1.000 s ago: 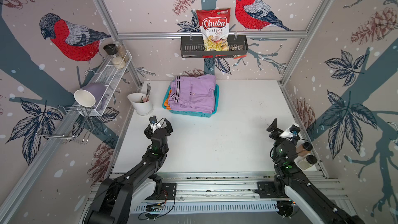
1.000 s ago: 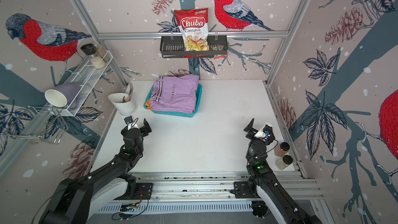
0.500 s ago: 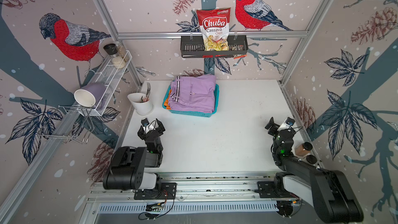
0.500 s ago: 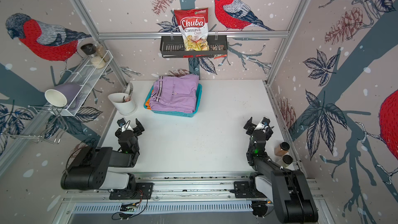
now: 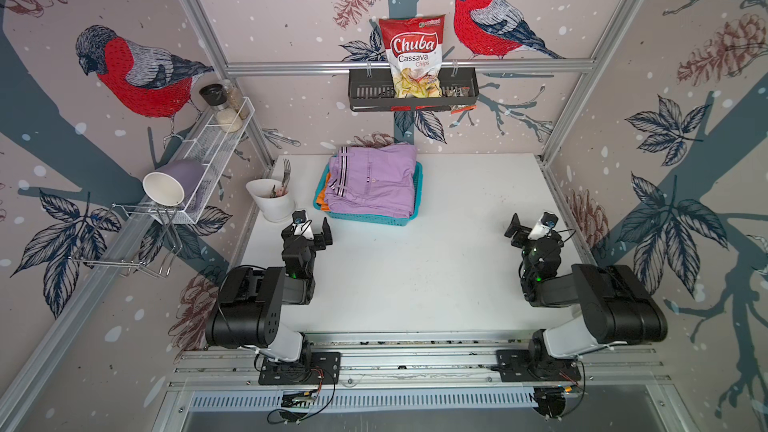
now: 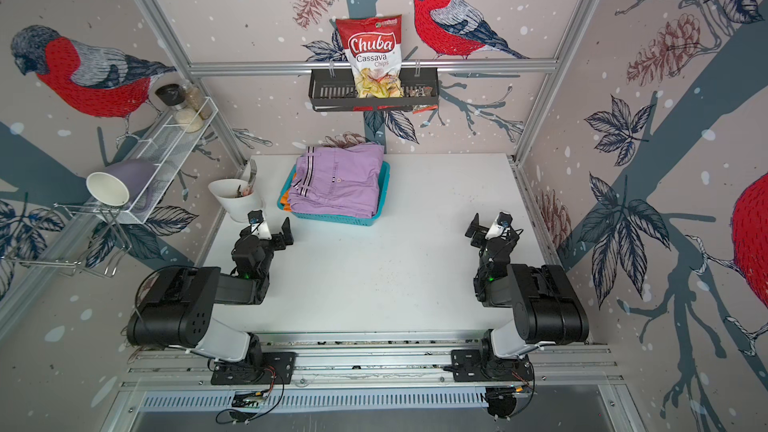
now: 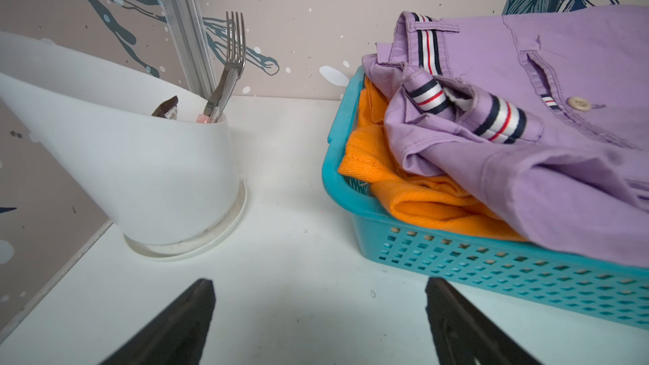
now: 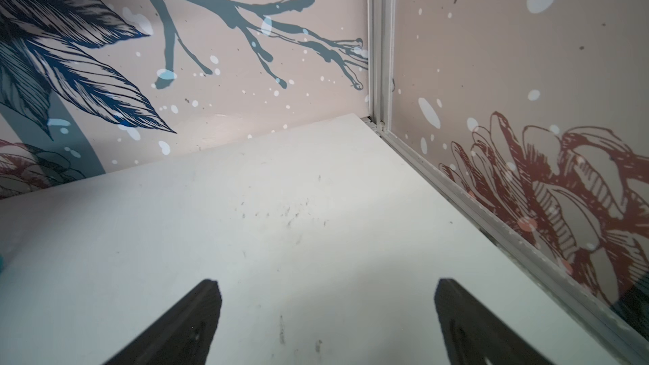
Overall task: Put the folded long pants in the basket
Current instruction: Reset both arms
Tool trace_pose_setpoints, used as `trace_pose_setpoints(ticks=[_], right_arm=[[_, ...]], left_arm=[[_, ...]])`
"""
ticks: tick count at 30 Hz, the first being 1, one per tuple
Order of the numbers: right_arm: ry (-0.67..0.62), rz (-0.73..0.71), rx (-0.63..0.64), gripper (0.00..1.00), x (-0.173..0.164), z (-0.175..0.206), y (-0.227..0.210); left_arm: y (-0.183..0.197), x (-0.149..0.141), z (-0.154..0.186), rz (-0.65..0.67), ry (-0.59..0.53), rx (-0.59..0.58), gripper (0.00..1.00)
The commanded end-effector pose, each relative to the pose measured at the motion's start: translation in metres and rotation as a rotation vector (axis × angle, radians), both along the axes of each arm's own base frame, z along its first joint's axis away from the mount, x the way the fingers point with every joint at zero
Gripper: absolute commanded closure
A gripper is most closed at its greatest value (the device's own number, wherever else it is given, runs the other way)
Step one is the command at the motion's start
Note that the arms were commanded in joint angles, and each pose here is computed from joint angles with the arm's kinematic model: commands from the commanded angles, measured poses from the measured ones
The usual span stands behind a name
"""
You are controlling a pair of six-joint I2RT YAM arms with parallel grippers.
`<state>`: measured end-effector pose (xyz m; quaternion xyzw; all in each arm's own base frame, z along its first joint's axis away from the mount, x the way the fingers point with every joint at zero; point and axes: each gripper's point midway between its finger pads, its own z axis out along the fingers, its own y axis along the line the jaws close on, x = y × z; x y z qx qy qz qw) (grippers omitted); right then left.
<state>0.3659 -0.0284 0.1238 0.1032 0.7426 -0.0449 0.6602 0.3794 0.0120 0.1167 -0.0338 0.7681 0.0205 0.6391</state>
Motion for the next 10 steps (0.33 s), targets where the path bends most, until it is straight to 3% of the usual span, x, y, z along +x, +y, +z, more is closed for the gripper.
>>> trace_pose_setpoints(ticks=[1, 10], right_arm=[[0.014, 0.028, -0.012, 0.00, 0.0050, 0.0026, 0.0048], [0.010, 0.030, -0.012, 0.00, 0.0050, 0.0030, 0.0046]], left_arm=[[-0.0038, 0.0020, 0.0060, -0.021, -0.022, 0.010, 0.03], [0.0013, -0.0045, 0.0086, 0.017, -0.045, 0.006, 0.03]])
